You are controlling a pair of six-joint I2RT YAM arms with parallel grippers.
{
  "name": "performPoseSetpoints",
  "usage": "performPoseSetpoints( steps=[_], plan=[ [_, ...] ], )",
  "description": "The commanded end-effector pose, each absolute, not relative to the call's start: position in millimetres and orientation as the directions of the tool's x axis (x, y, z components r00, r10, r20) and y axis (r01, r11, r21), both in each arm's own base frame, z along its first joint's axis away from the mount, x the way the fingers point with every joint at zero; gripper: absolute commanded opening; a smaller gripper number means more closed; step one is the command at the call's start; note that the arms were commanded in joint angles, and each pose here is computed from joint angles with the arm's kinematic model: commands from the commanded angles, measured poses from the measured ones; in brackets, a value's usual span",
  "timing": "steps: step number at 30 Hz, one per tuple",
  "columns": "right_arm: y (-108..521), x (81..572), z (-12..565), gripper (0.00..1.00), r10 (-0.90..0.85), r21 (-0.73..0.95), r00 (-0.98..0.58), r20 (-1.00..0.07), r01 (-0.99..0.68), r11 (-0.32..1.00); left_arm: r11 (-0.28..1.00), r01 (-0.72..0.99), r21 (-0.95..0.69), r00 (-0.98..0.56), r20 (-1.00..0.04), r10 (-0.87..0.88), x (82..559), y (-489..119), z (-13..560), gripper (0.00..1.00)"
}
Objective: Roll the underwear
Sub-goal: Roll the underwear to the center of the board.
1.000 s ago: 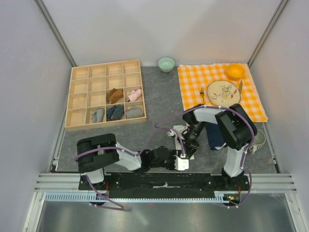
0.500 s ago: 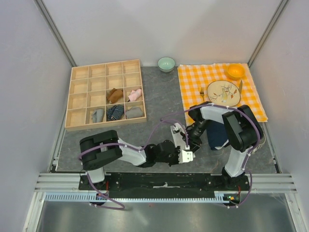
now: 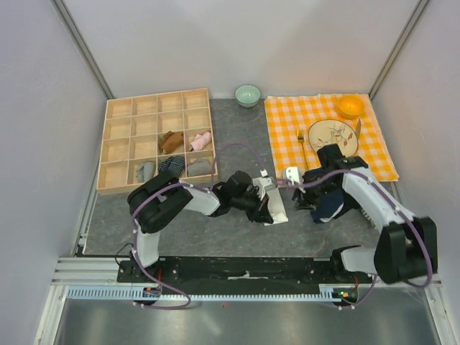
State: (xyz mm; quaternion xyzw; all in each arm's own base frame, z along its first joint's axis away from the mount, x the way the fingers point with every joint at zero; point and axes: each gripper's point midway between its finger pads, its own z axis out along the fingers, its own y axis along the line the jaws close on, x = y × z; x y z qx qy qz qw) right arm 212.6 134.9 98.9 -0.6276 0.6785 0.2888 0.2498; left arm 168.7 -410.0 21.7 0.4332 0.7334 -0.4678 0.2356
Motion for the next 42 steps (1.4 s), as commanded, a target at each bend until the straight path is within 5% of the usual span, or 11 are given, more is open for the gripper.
performPoseSetpoints(
  steps=[1,5,23,28,31,37,42],
  plan=[
    [159,182,101,0.49,-0.630,-0.128,0.195,-0.752,-0.980,-0.150,0.280,0.594,-0.754,-0.783,-0.461,0.418,158,-398,3,0.04],
    [178,183,95,0.58,-0.627,-0.308,0.362,-0.690,-0.931,-0.198,0.295,0.491,-0.820,-0.843,-0.361,0.397,159,-400,2,0.08],
    [169,187,6,0.54,-0.808,-0.254,0.398,-0.434,-0.915,-0.314,0.339,0.392,-0.855,-0.909,-0.304,0.285,178,-406,9,0.25],
    [158,180,-11,0.25,-0.852,-0.159,0.350,-0.390,-0.937,-0.312,0.302,0.462,-0.834,-0.886,-0.426,0.182,191,-404,45,0.41],
    [156,177,-13,0.17,-0.867,-0.120,0.322,-0.381,-0.947,-0.299,0.308,0.552,-0.775,-0.831,-0.542,0.124,198,-395,67,0.46],
    [167,164,-3,0.14,-0.857,0.005,0.241,-0.456,-0.962,-0.273,0.360,0.736,-0.573,-0.631,-0.774,0.058,194,-350,81,0.47],
    [171,148,6,0.14,-0.860,0.177,0.145,-0.490,-0.949,-0.261,0.244,0.925,-0.293,-0.298,-0.954,-0.016,150,-326,115,0.47]
  ],
)
